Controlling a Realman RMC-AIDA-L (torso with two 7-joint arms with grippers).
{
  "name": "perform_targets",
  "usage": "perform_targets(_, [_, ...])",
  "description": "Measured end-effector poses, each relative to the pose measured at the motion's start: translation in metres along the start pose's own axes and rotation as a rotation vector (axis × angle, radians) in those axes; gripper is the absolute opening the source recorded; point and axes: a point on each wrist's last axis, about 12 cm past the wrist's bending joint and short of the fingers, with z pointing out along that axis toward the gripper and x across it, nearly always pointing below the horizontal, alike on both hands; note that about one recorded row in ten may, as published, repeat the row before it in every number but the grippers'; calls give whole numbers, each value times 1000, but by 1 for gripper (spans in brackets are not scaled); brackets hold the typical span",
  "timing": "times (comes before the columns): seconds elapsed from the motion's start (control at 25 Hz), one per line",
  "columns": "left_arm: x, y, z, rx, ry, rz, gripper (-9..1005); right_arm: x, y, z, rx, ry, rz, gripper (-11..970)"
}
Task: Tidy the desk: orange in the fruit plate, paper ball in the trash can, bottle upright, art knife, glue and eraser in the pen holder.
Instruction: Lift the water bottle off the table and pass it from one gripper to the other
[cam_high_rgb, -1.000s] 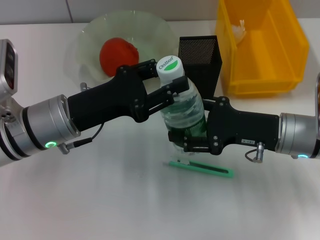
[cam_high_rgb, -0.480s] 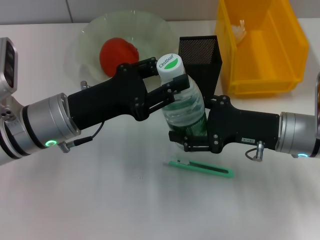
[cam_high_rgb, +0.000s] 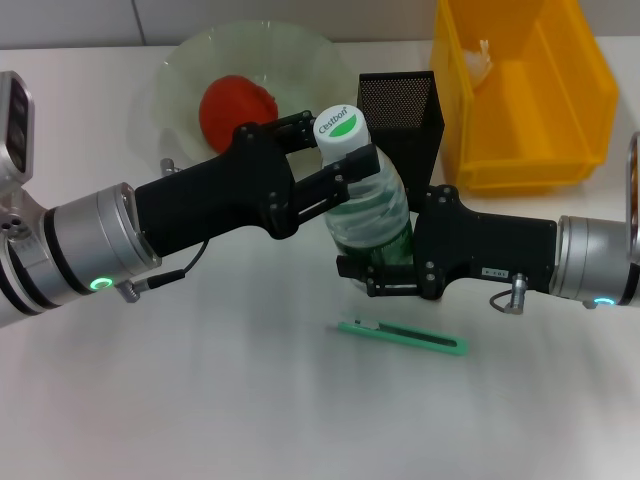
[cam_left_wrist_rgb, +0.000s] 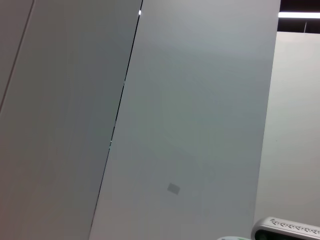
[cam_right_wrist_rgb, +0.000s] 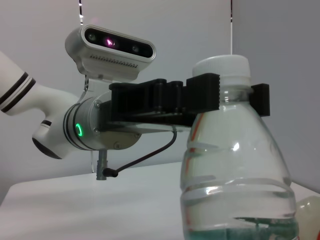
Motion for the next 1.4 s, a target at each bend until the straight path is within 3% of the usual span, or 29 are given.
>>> perform_targets(0.76, [-2, 1, 1, -1, -7, 7, 443, 1, 1, 0, 7, 1, -16, 827])
perform_targets(1.4, [-8, 5, -1, -12, -27, 17, 444, 15, 6, -2, 31, 57, 15, 826])
